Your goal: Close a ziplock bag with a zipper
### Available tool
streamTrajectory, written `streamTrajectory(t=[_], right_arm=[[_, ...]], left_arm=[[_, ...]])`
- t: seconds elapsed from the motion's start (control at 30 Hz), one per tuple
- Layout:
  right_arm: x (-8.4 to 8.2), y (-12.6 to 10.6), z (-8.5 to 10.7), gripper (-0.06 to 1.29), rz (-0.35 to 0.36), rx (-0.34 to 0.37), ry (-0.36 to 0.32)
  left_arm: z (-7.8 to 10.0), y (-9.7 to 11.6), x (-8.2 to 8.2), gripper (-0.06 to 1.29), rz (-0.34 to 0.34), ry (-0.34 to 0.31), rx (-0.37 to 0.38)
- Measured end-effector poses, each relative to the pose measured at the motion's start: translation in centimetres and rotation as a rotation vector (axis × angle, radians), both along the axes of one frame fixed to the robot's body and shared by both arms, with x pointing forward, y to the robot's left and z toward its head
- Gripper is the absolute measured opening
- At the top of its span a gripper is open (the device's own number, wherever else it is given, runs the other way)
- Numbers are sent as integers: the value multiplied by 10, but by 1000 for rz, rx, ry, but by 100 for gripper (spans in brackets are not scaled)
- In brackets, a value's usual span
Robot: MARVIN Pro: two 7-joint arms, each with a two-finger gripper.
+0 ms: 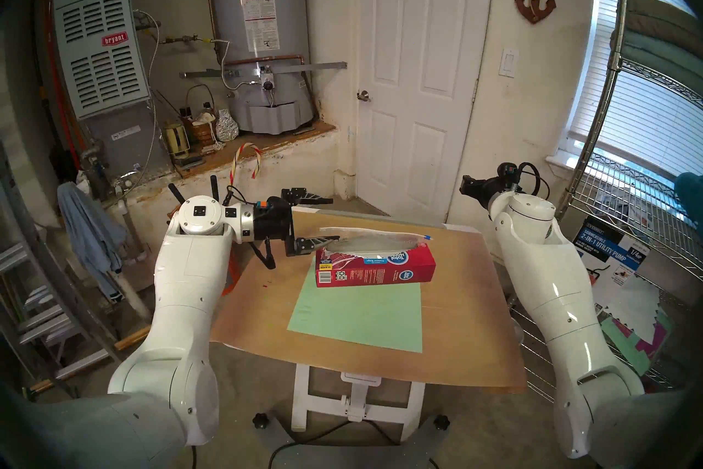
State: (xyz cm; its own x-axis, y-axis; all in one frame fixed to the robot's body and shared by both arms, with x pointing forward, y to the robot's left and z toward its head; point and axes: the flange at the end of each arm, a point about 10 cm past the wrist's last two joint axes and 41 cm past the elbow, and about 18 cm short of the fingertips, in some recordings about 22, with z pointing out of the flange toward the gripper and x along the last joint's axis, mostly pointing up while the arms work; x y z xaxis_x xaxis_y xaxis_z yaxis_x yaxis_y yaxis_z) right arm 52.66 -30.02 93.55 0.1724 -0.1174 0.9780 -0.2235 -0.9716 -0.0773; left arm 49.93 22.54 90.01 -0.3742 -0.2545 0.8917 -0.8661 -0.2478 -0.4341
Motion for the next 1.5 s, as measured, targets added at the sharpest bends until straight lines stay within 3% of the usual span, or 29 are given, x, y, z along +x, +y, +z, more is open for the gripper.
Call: streamTrajectory(t=[0.17,0.33,0.63,0.93,1.27,1.5], right_arm=[[1,3,1,123,-72,34,-4],[1,9,0,123,-127,55,-3],[1,15,4,123,-186,69,-14],[1,17,8,123,-273,74,-25],[-1,11,18,123,-437,73,-50],[-3,8,22,123,-569,75,-59]], left_arm=[[14,6,8,127,65,-17,-65],[41,14,26,127,188,-58,-134],[72,5,53,127,325,-90,-127],[79,-19,80,127,449,-49,-89],[79,-32,105,127,638,21,-48],[89,-38,113,127,780,37,-88]])
